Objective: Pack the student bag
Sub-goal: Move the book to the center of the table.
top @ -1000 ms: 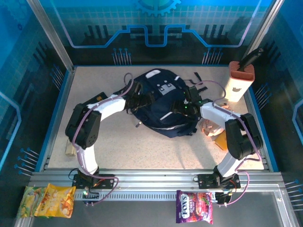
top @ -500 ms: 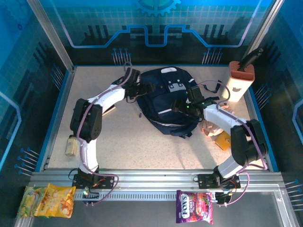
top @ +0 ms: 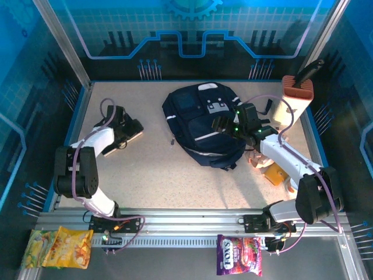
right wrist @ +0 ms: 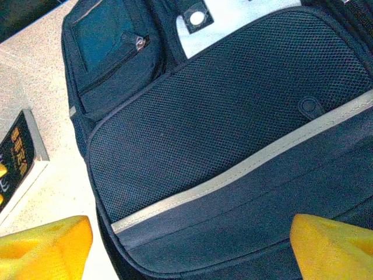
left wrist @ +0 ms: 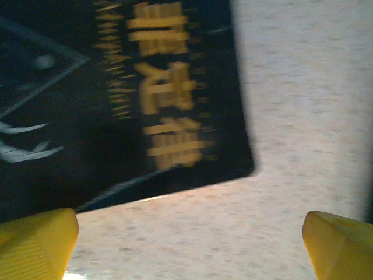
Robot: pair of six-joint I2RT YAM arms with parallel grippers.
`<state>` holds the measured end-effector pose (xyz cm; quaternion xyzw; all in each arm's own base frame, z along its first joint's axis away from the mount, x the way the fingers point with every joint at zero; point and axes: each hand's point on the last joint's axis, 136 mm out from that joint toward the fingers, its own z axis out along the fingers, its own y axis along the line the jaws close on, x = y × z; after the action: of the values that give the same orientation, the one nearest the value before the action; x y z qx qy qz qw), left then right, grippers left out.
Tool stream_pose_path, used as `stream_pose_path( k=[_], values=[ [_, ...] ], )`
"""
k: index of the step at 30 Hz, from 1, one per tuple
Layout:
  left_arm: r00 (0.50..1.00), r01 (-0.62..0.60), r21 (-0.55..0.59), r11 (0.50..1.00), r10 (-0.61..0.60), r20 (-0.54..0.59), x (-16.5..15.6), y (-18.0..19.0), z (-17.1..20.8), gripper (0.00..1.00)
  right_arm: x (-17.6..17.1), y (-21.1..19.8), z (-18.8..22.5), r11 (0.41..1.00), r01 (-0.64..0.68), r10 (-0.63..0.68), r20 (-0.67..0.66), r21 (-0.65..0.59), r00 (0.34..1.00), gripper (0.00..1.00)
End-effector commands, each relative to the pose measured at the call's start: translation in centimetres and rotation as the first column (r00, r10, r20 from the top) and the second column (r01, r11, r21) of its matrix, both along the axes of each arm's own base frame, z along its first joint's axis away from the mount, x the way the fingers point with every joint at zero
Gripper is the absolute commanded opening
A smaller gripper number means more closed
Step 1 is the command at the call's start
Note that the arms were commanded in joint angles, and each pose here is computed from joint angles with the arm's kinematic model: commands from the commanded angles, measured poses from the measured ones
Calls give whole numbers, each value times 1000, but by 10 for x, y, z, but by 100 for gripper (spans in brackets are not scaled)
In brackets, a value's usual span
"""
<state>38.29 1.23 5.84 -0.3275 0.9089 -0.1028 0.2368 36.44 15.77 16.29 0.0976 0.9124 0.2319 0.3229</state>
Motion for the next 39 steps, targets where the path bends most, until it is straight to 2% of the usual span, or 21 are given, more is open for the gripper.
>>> stream_pose_path(
  k=[1,9,13,20,24,30,34,39],
  values=[
    [999,-44,26,999,44,17,1,19,2,99,-4,8,4,999,-38,38,16,19,999,88],
    [998,-25,82,996,30,-58,4,37,-14,99,-4,14,3,998,-50,50,11,44,999,88],
    [994,-24,52,998,29,-105,5,37,-24,99,-6,16,1,997,-54,54,2,50,999,88],
    [990,-29,-139,990,9,-140,-7,4,-36,99,-8,15,-2,997,-50,50,-4,52,999,88],
    [988,6,-249,968,-44,-146,-25,-30,-35,99,-7,17,-3,997,-51,52,-10,60,999,88],
    [974,93,-314,945,-152,-170,-49,-86,-35,99,-6,24,-6,995,-61,62,-20,75,998,88],
    [963,161,-389,907,-231,-141,-62,-138,-35,99,-7,29,-7,995,-70,72,-22,74,997,88],
    [946,227,-424,877,-301,-117,-77,-189,-33,99,-8,31,-8,995,-71,73,-23,71,997,88]
  ],
)
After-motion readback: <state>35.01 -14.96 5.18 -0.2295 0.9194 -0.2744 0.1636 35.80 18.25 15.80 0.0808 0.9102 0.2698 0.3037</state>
